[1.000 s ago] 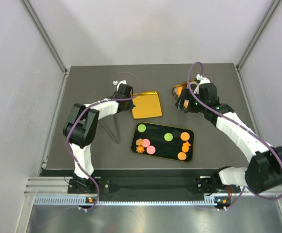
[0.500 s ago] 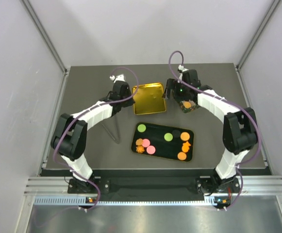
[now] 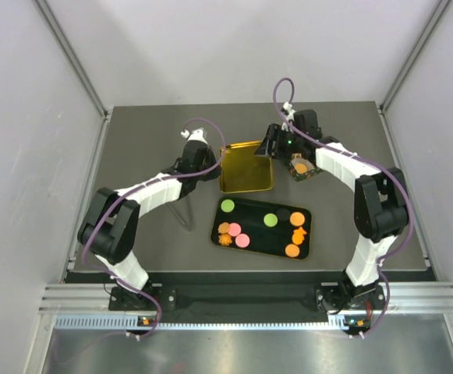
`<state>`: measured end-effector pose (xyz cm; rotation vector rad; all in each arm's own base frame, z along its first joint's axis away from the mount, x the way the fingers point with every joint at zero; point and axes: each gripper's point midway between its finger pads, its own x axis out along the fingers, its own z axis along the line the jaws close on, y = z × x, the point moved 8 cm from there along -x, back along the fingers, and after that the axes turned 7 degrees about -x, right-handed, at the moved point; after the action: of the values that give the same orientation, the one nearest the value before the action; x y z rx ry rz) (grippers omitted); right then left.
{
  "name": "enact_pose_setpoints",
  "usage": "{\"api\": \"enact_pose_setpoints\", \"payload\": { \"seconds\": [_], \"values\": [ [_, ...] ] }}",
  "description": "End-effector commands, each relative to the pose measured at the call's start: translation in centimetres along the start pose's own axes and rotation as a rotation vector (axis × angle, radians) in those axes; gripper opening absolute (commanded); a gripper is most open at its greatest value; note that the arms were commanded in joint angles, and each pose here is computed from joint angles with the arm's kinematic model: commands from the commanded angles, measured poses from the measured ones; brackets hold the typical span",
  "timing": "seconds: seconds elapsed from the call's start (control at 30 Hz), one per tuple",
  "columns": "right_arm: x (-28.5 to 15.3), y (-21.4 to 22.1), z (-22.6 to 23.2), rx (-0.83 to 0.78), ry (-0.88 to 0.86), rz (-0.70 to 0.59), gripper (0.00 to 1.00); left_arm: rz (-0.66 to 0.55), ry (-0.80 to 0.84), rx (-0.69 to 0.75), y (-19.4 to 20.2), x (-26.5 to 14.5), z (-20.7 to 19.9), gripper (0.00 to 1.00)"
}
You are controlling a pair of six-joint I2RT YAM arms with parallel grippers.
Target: Pack the cookies
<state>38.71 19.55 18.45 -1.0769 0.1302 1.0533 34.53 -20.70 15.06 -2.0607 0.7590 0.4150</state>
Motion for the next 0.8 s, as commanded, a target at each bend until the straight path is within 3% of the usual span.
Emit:
{"api": "enact_pose_setpoints", "payload": {
  "seconds": [0.0, 0.17, 0.27, 0.37, 0.4, 0.47, 0.53, 0.67, 0.77],
  "values": [
    [-0.8, -1.3, 0.9, 0.016, -0.12, -0.059, 0.55, -0.112, 0.175, -0.007, -2.2, -1.2, -3.6, 0.0],
    [-1.1, -1.5, 1.2, 0.033, -0.147, -0.064, 0.36, -0.135, 0.2, 0.003, -2.3, -1.1, -3.9, 0.0],
    [-1.5, -1.8, 1.2, 0.041, -0.146, -0.074, 0.32, -0.144, 0.21, 0.01, -2.5, -0.8, -4.1, 0.0],
    [-1.8, -2.1, 1.2, 0.065, -0.152, -0.081, 0.15, -0.149, 0.22, 0.026, -2.5, -0.6, -4.5, 0.0],
    [-2.0, -2.3, 1.3, 0.065, -0.156, -0.086, 0.0, -0.149, 0.222, 0.03, -2.5, -0.6, -4.5, 0.01],
    [-2.2, -2.8, 1.5, 0.08, -0.162, -0.097, 0.0, -0.159, 0.23, 0.041, -2.8, -0.6, -4.9, 0.06],
    [-2.4, -3.2, 1.6, 0.102, -0.16, -0.102, 0.0, -0.164, 0.236, 0.057, -3.2, -0.9, -5.4, 0.14],
    [-2.7, -4.4, 1.2, 0.139, -0.14, -0.109, 0.0, -0.206, 0.203, 0.097, -4.2, -2.0, -6.1, 0.56],
    [-3.3, -5.5, 1.0, 0.149, -0.114, -0.134, 0.0, -0.24, 0.17, 0.137, -4.7, -3.2, -6.4, 0.68]
  ]
}}
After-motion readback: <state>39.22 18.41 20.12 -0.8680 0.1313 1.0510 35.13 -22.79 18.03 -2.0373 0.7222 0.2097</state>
